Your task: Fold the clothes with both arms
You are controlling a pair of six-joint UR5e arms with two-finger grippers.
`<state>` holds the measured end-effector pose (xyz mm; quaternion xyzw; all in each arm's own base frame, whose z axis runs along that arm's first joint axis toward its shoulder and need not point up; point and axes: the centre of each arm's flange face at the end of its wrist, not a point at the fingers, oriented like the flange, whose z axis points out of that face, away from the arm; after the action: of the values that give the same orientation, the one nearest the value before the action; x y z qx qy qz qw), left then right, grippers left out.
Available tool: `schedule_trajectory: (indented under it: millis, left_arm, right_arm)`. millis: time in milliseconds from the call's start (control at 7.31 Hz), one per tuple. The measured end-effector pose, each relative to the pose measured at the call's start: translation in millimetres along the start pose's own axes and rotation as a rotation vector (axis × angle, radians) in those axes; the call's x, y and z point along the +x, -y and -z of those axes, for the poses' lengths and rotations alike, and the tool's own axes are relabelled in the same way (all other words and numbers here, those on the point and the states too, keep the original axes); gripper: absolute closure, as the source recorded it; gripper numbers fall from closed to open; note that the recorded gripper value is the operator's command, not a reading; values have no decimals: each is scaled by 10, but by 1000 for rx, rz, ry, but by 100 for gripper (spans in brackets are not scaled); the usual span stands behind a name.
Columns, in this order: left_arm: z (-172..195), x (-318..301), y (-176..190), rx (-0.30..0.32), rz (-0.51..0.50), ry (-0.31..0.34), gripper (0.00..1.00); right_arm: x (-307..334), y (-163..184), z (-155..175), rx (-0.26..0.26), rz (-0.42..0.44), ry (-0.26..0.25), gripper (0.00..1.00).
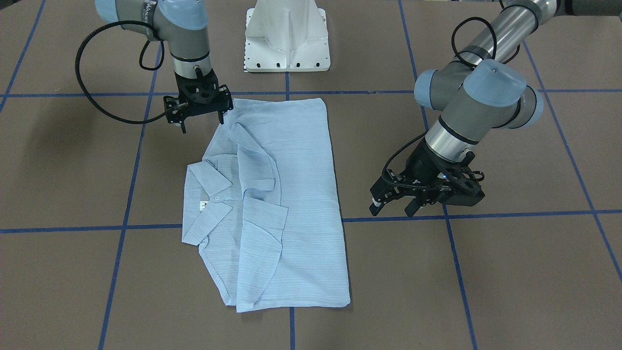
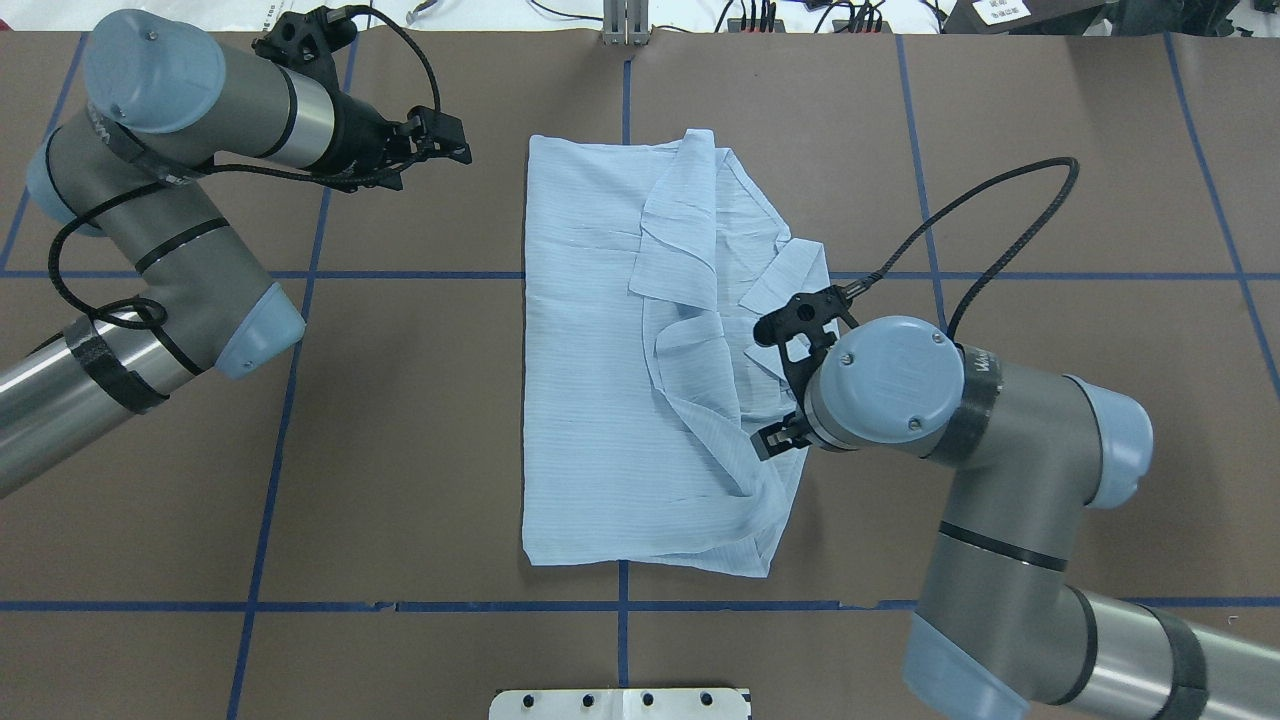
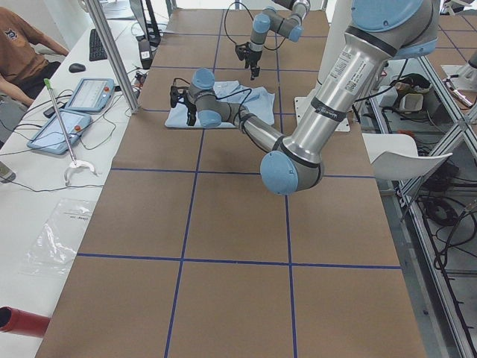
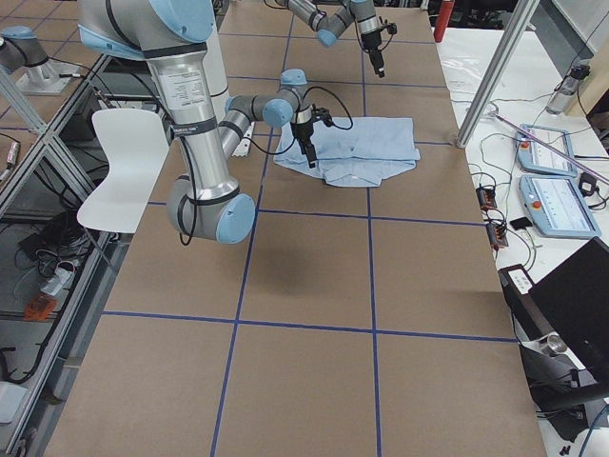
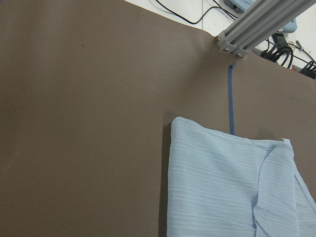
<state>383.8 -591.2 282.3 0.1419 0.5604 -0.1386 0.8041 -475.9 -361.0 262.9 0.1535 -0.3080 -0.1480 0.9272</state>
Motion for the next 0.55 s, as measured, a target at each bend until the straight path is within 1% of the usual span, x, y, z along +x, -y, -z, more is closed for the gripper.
schedule_trajectory:
  millis: [137, 274, 410, 547]
  left_arm:
    - [-8, -25, -4, -1, 0, 3, 0]
    - [-14, -50, -8, -1, -1, 5, 0]
    - [-20, -72, -10, -2, -1, 8, 0]
    - [-30, -88, -10, -3, 0, 10, 0]
  right_arm:
    - [-237, 199, 72, 22, 2, 25, 1]
    - [-424, 350, 48, 47, 6, 54, 13]
    - [-558, 427, -98, 74, 12, 91, 25]
    - [-645, 435, -262, 92, 23, 121, 33]
